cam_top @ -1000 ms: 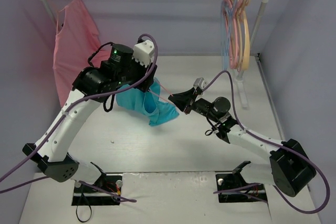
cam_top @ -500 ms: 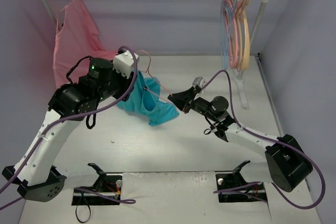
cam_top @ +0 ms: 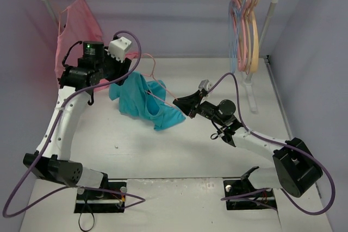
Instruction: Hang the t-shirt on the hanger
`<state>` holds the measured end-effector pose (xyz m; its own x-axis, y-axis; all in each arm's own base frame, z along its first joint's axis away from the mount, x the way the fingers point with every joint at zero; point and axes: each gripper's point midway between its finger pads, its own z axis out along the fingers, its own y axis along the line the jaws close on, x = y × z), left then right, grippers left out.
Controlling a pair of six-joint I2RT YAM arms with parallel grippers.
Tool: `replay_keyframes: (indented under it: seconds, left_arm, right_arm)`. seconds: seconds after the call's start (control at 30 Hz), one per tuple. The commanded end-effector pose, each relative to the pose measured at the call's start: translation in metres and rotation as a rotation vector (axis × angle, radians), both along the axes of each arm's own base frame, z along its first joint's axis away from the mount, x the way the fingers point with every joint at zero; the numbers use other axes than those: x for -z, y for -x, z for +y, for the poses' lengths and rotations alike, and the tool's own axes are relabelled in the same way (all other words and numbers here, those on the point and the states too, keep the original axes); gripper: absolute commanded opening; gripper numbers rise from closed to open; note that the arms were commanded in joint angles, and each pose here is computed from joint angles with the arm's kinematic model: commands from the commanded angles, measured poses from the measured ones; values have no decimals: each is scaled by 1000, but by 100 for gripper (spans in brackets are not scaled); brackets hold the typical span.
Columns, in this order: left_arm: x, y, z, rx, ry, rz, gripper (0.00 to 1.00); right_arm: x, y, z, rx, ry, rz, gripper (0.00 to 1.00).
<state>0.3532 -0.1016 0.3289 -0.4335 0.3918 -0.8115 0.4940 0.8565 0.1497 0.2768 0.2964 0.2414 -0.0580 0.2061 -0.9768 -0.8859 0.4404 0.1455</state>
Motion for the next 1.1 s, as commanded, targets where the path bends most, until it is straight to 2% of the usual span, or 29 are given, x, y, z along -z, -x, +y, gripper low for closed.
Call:
replay_keyframes:
  seconds: [0.0,0.23,0.6,0.73,0.87,1.07]
  left_arm:
    - [-55,-11,-15,183,34,-195,50]
    - [-36,-16,-22,372,-33,-190,51]
    - [1,-21,-33,522,-81,-142,49]
    - [12,-15,-37,556,-65,-114,37]
    - [19,-4,-47,602,-9,-96,20]
    - [23,13,-59,659,70,-60,17]
  right_arm:
    - [-61,4,-1,-18,-123,-185,0]
    - [-62,6,0,-33,-120,-187,0]
    - [-65,8,2,-58,-114,-194,0]
    - [-66,6,1,-55,-111,-196,0]
    - [-68,6,1,-71,-108,-197,0]
    - [-73,9,4,-108,-97,-203,0]
